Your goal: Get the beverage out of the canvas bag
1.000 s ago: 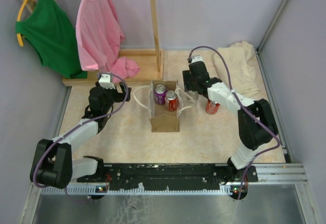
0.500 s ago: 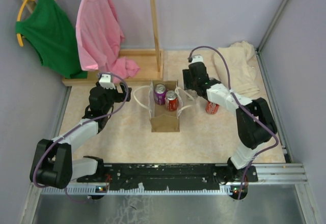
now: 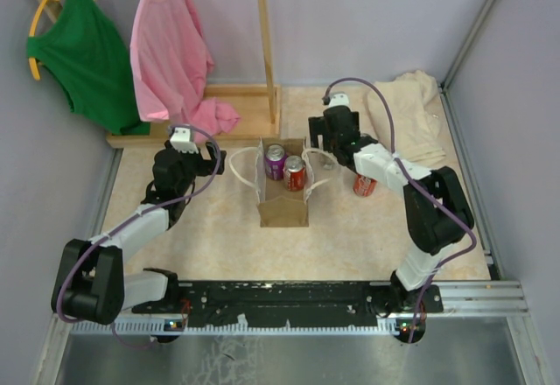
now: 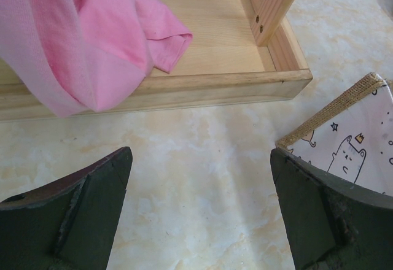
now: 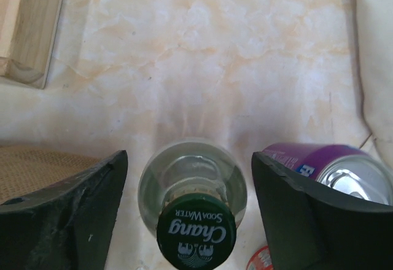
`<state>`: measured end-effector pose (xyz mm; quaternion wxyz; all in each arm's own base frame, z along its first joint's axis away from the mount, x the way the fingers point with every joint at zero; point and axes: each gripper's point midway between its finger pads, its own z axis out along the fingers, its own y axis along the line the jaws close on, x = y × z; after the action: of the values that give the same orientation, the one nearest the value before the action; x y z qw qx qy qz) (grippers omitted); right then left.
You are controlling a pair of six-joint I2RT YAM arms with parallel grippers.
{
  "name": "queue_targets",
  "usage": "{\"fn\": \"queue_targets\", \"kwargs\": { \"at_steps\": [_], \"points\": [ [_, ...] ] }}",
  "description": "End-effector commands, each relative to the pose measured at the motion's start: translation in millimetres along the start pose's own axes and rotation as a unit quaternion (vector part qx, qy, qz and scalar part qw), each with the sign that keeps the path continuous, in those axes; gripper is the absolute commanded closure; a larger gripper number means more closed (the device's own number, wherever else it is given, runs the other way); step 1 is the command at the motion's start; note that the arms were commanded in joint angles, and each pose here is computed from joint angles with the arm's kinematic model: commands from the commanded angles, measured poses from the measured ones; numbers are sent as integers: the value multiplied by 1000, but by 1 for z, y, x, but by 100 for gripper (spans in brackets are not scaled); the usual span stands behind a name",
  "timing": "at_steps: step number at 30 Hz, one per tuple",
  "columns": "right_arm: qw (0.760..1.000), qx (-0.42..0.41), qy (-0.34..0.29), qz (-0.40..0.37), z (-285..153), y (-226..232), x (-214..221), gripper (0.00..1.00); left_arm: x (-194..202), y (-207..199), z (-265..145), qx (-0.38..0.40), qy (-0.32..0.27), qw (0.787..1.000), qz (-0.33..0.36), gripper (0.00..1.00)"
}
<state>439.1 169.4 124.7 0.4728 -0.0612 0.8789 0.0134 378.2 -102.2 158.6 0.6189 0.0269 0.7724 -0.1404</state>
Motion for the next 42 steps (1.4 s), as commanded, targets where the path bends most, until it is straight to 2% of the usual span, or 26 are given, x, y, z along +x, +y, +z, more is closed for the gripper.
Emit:
{"fn": "queue_targets", "kwargs": {
  "at_steps": [1,6,12,17,20,22,25,28,34,42],
  "points": [
    [997,16,-68,21,-8,-6,-48,5,-13,-7,3,13,-15,1000,0,0],
    [995,11,-93,17,-13,-4,-67,4,-13,-8,3,14,-16,1000,0,0],
    [985,8,-172,27,-56,-6,-133,3,-14,-8,2,14,-17,1000,0,0],
    [968,7,-249,5,-118,1,-185,3,-14,-6,2,9,-18,1000,2,0],
    [959,-31,-282,-22,-159,23,-205,5,-14,-5,2,7,-18,1000,3,0],
    [950,-113,-286,-54,-184,53,-210,9,-14,-6,3,8,-18,1000,3,0],
    [930,-227,-268,-108,-205,90,-202,18,-16,-6,4,9,-20,1000,3,0],
    [915,-294,-222,-162,-201,112,-173,20,-17,-7,4,11,-22,1000,3,0],
    [912,-337,-120,-203,-169,139,-109,21,-17,-8,5,14,-21,1000,2,0],
    [911,-317,-53,-259,-139,169,-53,23,-13,-8,4,14,-16,1000,0,0]
  ]
}}
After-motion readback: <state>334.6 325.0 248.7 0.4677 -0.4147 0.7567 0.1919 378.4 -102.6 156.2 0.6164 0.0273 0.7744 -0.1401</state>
